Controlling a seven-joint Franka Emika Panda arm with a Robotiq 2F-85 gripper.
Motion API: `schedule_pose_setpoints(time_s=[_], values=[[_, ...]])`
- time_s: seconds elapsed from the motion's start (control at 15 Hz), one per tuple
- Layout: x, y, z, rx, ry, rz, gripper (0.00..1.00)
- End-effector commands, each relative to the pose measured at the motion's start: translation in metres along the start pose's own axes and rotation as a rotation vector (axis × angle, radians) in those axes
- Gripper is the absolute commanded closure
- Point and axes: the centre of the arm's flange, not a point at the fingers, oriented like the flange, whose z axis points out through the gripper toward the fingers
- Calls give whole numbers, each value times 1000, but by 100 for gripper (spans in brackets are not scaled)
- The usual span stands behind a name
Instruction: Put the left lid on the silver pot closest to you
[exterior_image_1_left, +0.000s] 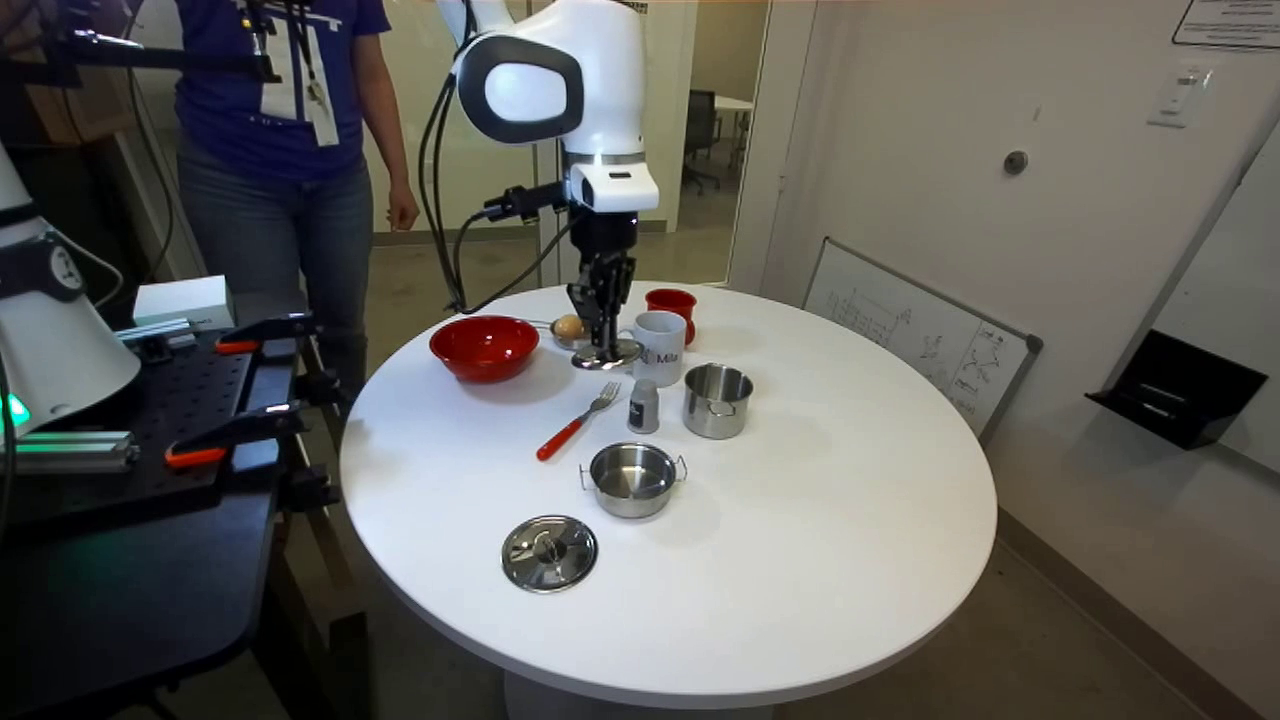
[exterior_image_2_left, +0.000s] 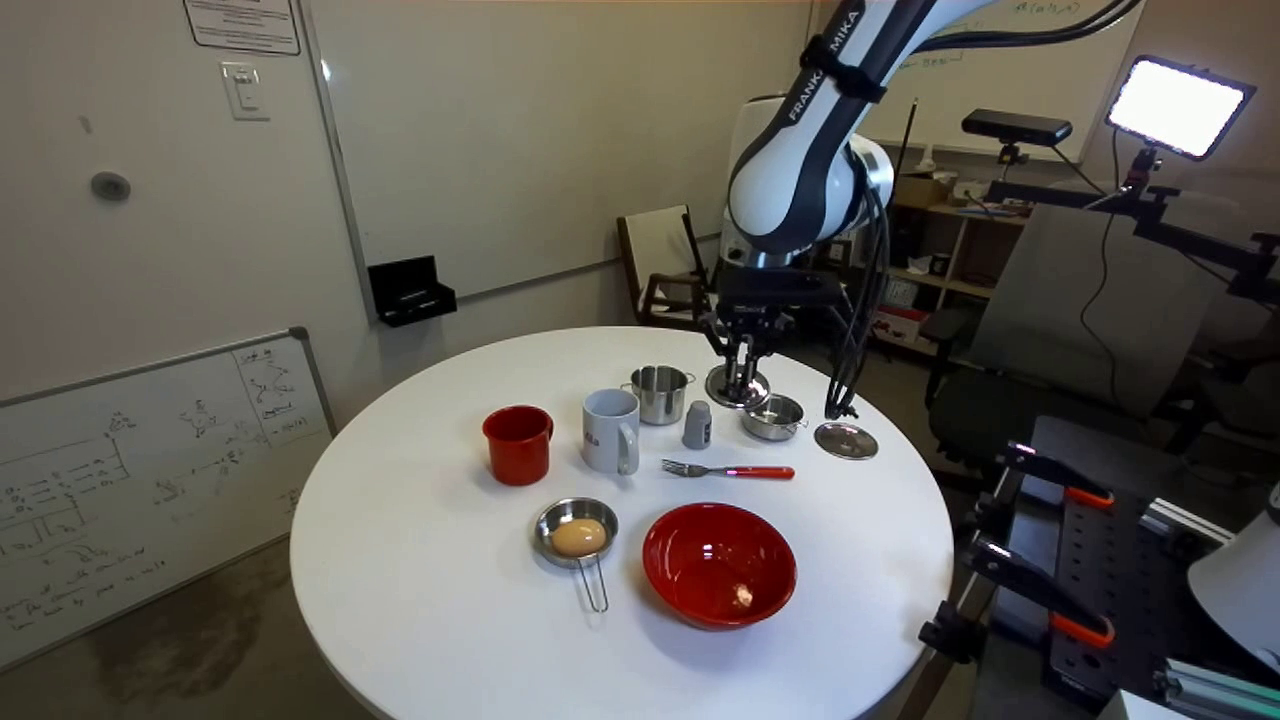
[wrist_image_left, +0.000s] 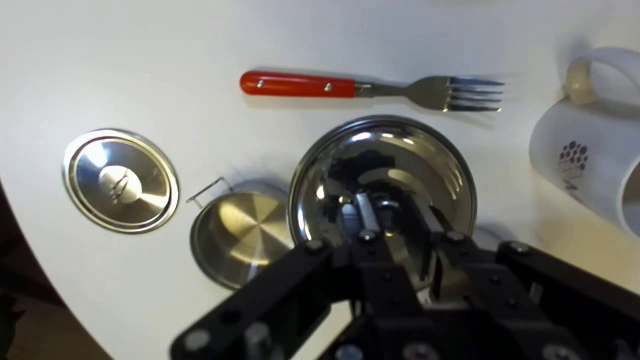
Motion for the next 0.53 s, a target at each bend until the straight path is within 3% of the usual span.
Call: schedule_pose_setpoints(time_s=[0.0,0.07,0.13,0.2,0.47], values=[[11,30,-32,-28,50,19,92],[16,36,-36,-31,61,21,92],[20,25,-16,-20,42,9,92],[24,28,-19,-19,47,15,81],[20,26,-15,-20,39,9,81]])
